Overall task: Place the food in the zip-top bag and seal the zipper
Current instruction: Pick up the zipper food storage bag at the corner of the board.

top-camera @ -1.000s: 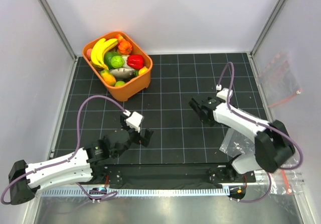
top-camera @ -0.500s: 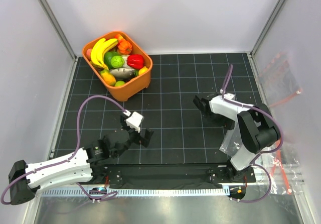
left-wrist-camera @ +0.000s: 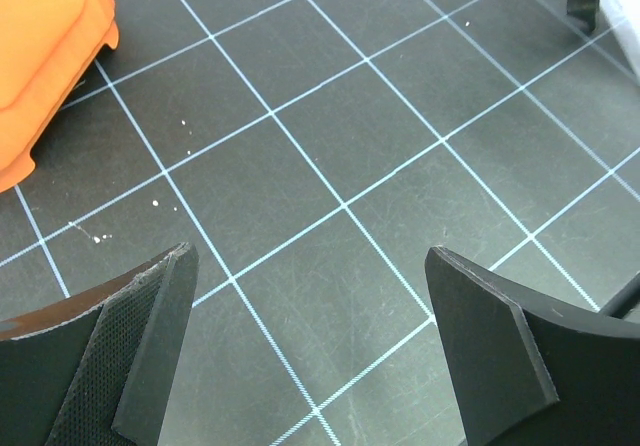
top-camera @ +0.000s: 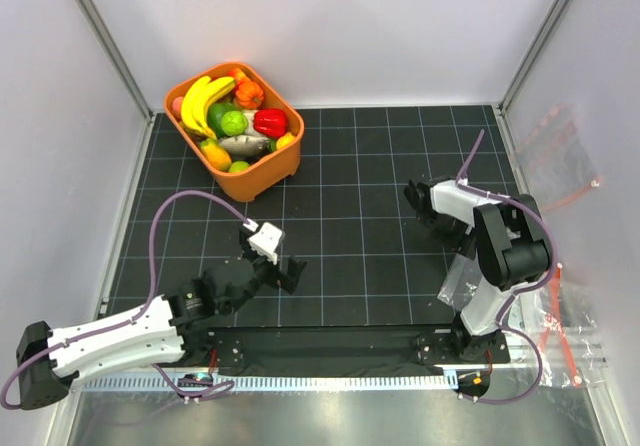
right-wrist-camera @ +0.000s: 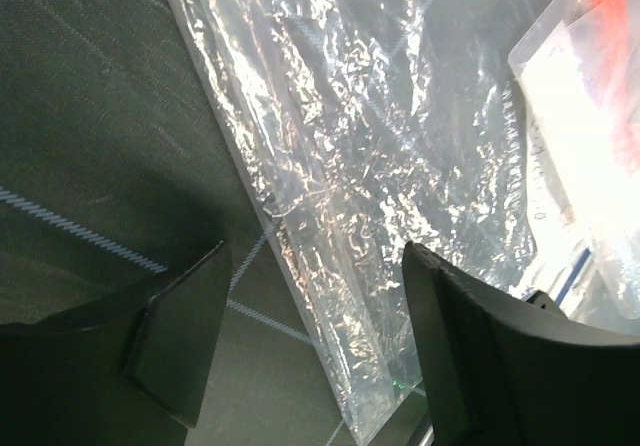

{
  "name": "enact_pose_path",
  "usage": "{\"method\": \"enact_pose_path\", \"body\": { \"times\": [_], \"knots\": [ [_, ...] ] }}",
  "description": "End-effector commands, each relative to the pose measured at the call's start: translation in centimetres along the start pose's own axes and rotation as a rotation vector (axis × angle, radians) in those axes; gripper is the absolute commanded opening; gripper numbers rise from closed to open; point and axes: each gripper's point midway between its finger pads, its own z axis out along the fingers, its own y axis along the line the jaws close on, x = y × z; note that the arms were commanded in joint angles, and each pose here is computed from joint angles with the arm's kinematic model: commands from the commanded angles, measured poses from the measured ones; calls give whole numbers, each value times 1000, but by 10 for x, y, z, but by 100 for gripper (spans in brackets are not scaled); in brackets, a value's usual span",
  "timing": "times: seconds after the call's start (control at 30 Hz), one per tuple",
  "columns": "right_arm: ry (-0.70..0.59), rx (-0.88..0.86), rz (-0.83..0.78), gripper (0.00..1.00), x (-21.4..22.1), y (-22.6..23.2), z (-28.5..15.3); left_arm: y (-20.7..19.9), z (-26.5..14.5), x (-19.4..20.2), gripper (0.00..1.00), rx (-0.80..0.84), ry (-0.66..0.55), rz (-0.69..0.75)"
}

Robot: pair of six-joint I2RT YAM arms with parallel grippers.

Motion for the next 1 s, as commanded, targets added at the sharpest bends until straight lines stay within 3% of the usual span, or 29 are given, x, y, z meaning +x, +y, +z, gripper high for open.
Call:
{"method": "enact_pose_path", "body": {
  "times": [0.0, 0.2, 0.3, 0.33, 0.4, 0.43, 0.67, 0.77, 0.97],
  "knots": [
    [75, 49, -10, 74, 16, -5, 8, -6, -4, -28, 100, 29, -81, -53],
    [90, 103, 5, 71, 19, -18, 11, -6, -10, -35, 100, 42, -107, -75],
    [91, 134, -16, 64, 20, -29, 16, -7, -12, -35, 100, 53, -108, -78],
    [92, 142, -13, 54, 20, -32, 17, -8, -13, -36, 100, 57, -111, -83],
    [100, 128, -20, 23, 21, -30, 17, -9, -13, -37, 100, 64, -114, -85],
    [93, 137, -4, 2, 19, -32, 16, -10, -14, -38, 100, 69, -115, -87],
    [5, 123, 12, 1, -2, -37, 1, -12, -11, -36, 100, 73, -103, -83],
    [-98, 45, -19, 1, -16, -25, -24, -12, -10, -35, 100, 70, -95, -79],
    [-313, -271, -134, 1, -25, 20, -104, -8, -8, -32, 100, 44, -87, -72]
  ]
}}
